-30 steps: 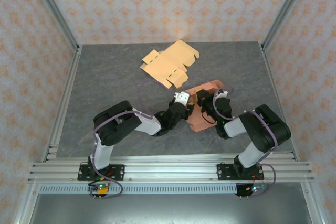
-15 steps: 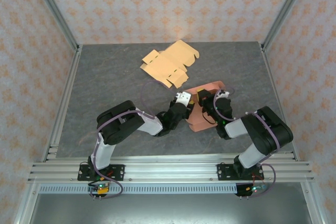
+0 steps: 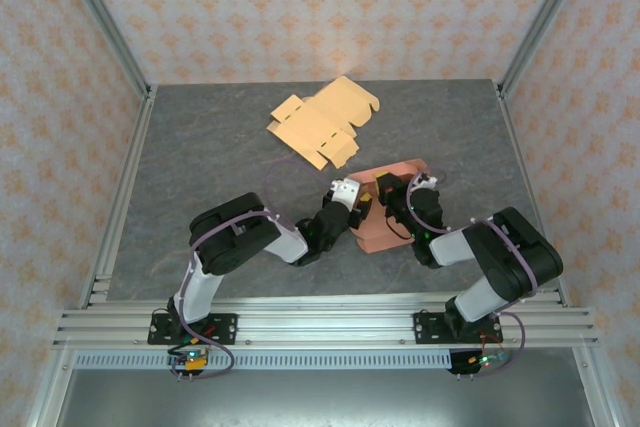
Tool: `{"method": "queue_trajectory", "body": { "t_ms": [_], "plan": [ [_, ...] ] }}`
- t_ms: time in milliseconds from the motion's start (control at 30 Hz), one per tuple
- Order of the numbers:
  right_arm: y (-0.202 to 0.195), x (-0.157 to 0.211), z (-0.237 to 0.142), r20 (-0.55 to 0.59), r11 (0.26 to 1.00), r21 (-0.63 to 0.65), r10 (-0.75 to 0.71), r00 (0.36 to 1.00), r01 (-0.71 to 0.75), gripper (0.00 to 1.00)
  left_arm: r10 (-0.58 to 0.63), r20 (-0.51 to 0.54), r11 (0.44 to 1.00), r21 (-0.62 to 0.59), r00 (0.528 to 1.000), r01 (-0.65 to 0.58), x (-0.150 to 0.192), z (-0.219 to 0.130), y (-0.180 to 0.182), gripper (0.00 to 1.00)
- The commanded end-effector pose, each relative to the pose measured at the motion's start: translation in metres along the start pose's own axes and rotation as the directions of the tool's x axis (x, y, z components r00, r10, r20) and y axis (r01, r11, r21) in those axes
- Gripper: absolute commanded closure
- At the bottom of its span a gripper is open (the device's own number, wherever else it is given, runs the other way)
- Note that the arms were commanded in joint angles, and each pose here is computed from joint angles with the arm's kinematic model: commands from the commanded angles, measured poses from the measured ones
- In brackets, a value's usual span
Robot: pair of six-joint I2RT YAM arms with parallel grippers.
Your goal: Fold the paper box
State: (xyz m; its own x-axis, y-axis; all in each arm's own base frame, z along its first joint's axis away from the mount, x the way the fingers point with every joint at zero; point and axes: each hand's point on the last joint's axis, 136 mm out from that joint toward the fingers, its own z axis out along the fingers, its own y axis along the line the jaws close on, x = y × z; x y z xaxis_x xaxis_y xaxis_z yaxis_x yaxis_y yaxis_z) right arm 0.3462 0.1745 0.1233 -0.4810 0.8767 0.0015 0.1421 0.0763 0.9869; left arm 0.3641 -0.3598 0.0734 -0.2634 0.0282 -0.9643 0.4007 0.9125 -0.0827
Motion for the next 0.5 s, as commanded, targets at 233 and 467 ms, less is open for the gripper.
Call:
{"method": "queue_trajectory", "body": {
  "t_ms": [233, 467],
  "plan": [
    [-0.016, 0.028, -0.005, -0.109, 0.998, 0.058, 0.007, 0.994, -0.001, 0.98, 0.07, 0.093, 0.996, 0.051, 0.993, -0.075, -0.03, 0.007, -0.022, 0.75],
    [-0.019, 0.029, -0.009, -0.111, 0.998, 0.07, 0.007, 0.994, 0.001, 0.98, 0.036, 0.084, 0.999, -0.025, 0.996, -0.034, -0.022, 0.006, -0.005, 0.82]
  ]
}}
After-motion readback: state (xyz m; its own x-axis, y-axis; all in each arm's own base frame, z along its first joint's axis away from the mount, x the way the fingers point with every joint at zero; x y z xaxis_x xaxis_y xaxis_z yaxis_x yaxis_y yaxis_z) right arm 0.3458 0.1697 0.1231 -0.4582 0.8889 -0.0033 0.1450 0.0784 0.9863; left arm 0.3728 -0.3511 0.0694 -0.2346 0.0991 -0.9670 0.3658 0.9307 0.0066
